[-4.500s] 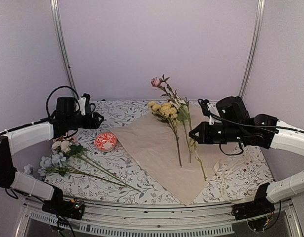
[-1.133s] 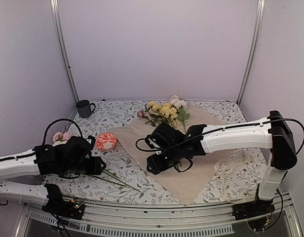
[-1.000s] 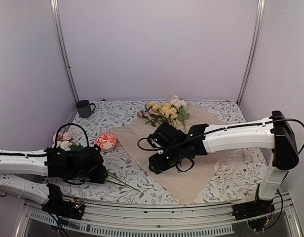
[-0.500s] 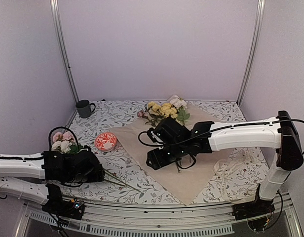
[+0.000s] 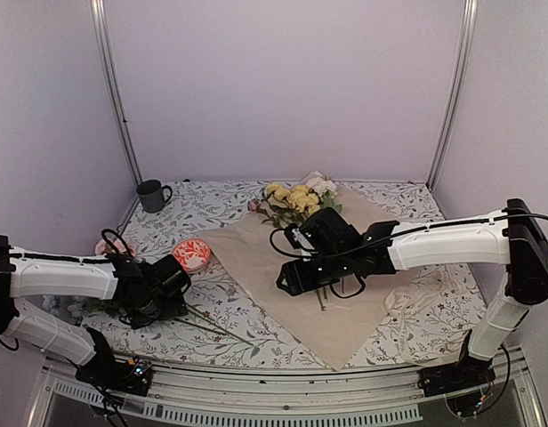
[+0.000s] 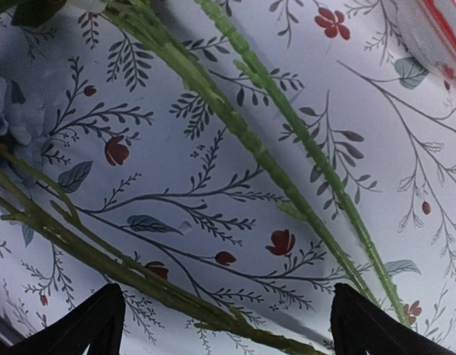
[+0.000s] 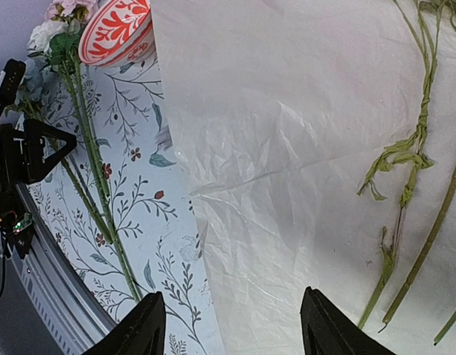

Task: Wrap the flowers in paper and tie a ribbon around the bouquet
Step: Pick up the fake flower from the corner of the board, then pass from the left arm to the right

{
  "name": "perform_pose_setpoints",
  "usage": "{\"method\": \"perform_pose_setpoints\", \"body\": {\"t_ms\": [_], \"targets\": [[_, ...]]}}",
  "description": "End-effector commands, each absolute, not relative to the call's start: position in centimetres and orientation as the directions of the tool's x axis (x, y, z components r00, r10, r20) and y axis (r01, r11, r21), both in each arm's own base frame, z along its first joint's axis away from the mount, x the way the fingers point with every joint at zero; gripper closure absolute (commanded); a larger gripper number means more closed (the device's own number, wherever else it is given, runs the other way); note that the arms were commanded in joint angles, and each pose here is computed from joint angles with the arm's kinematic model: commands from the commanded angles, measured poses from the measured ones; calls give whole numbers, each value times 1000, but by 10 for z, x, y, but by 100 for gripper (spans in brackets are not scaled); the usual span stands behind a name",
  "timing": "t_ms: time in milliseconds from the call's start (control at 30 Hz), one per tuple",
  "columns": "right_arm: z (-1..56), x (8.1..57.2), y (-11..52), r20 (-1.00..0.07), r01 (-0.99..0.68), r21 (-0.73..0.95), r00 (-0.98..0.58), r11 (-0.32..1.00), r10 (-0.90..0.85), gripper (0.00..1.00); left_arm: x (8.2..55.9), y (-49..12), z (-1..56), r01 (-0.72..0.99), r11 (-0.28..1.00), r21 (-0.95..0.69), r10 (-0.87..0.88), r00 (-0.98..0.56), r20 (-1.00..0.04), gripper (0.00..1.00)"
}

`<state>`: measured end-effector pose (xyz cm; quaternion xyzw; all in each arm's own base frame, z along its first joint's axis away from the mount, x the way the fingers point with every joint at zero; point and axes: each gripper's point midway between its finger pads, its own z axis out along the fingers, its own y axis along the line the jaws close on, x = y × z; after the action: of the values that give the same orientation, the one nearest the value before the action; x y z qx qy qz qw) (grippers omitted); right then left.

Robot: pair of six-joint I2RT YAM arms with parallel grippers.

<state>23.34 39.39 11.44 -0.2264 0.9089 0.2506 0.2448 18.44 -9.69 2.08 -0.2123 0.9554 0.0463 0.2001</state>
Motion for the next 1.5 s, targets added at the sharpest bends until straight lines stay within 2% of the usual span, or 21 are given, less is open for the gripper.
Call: {"method": "perform_pose_setpoints", "body": {"t_ms": [0, 100, 167, 267, 367, 400, 533, 667, 767, 900, 1100, 1300, 1400, 1467], "targets": [[136, 231, 396, -611, -570, 374, -745, 731, -269, 35, 184, -87, 19, -520, 854, -10, -485, -790, -375, 4], [138, 234, 391, -615, -569, 376, -743, 731, -263, 35, 180, -82, 8, -557, 831, 5, -522, -782, -340, 11], [141, 233, 391, -616, -577, 384, -742, 721, -265, 35, 180, -82, 1, -573, 820, 13, -538, -778, -325, 20], [147, 235, 389, -628, -592, 380, -729, 711, -271, 35, 181, -82, -2, -599, 800, 25, -563, -765, -313, 44], [152, 238, 387, -633, -597, 383, -725, 705, -270, 35, 179, -83, -3, -623, 781, 35, -589, -755, -289, 76], [153, 239, 386, -634, -598, 384, -725, 704, -270, 35, 177, -81, -1, -633, 772, 46, -598, -750, -284, 82], [157, 239, 388, -629, -603, 394, -728, 694, -275, 34, 169, -71, 16, -659, 747, 85, -612, -732, -300, 85], [162, 238, 394, -624, -611, 413, -730, 676, -278, 34, 168, -52, 48, -722, 687, 85, -644, -659, -388, 86], [168, 241, 400, -629, -616, 416, -726, 669, -277, 34, 172, -44, 73, -769, 638, 25, -683, -581, -443, 88], [189, 248, 413, -652, -636, 424, -709, 645, -270, 34, 187, -37, 107, -783, 620, -47, -678, -505, -534, 91], [212, 258, 425, -686, -659, 428, -682, 618, -252, 33, 208, -28, 157, -781, 621, -71, -614, -428, -663, 92], [230, 264, 439, -710, -688, 434, -658, 581, -249, 33, 236, -57, 217, -612, 727, -312, -581, -306, -754, 97], [244, 262, 445, -737, -722, 427, -626, 544, -253, 33, 257, -85, 261, -411, 852, -325, -458, -284, -842, 98], [258, 261, 447, -764, -752, 422, -596, 507, -248, 32, 270, -120, 288, -205, 935, -290, -341, -285, -896, 98]]}}
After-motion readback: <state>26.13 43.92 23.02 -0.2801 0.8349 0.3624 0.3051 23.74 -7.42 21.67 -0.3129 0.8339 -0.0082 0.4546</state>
